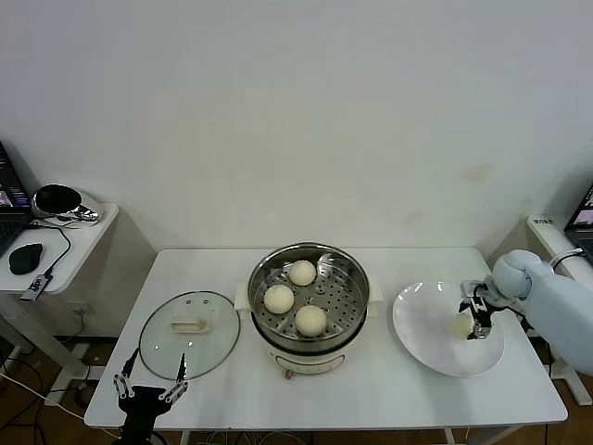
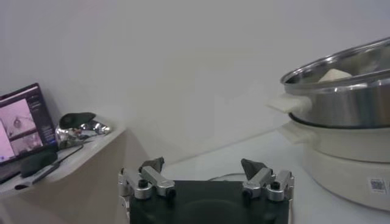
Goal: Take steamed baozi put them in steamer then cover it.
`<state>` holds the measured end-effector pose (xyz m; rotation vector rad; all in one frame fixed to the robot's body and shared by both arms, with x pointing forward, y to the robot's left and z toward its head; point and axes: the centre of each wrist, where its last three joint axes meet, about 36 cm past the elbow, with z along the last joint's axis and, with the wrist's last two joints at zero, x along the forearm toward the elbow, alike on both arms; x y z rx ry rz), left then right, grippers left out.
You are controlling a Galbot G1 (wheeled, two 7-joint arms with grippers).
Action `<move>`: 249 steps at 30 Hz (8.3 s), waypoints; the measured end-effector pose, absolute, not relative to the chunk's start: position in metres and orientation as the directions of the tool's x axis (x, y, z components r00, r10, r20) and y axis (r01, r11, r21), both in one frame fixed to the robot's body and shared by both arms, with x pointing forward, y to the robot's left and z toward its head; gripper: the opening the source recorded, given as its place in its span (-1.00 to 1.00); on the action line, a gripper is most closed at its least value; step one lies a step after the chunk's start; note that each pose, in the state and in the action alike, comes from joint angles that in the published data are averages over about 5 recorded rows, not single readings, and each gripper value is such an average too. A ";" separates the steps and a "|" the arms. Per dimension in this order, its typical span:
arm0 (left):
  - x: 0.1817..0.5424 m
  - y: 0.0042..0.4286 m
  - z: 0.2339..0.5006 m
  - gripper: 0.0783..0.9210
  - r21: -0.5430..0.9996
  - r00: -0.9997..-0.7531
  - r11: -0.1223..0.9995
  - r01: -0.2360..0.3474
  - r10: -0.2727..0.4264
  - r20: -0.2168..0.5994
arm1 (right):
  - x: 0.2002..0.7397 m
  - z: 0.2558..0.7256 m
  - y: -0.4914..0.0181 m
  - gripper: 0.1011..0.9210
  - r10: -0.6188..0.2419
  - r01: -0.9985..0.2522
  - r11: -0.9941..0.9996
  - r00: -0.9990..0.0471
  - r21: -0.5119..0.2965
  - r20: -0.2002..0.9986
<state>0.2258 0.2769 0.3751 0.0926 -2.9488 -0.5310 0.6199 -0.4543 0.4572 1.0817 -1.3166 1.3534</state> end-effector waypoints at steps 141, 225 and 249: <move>0.313 0.360 0.310 0.77 0.988 -0.994 0.137 0.076 0.083 0.065 | 0.279 0.367 -0.394 0.76 0.045 0.053 0.981 -0.998 -0.187 -0.051; 0.376 0.253 0.460 -0.89 0.987 -0.998 0.156 -0.042 0.044 -0.049 | 0.228 0.339 -0.377 0.76 0.136 0.138 0.932 -0.990 -0.334 -0.029; 0.409 0.074 0.456 -0.89 0.997 -0.998 0.076 0.012 0.055 0.008 | 0.231 0.313 -0.357 0.76 0.158 0.154 0.911 -0.987 -0.383 -0.021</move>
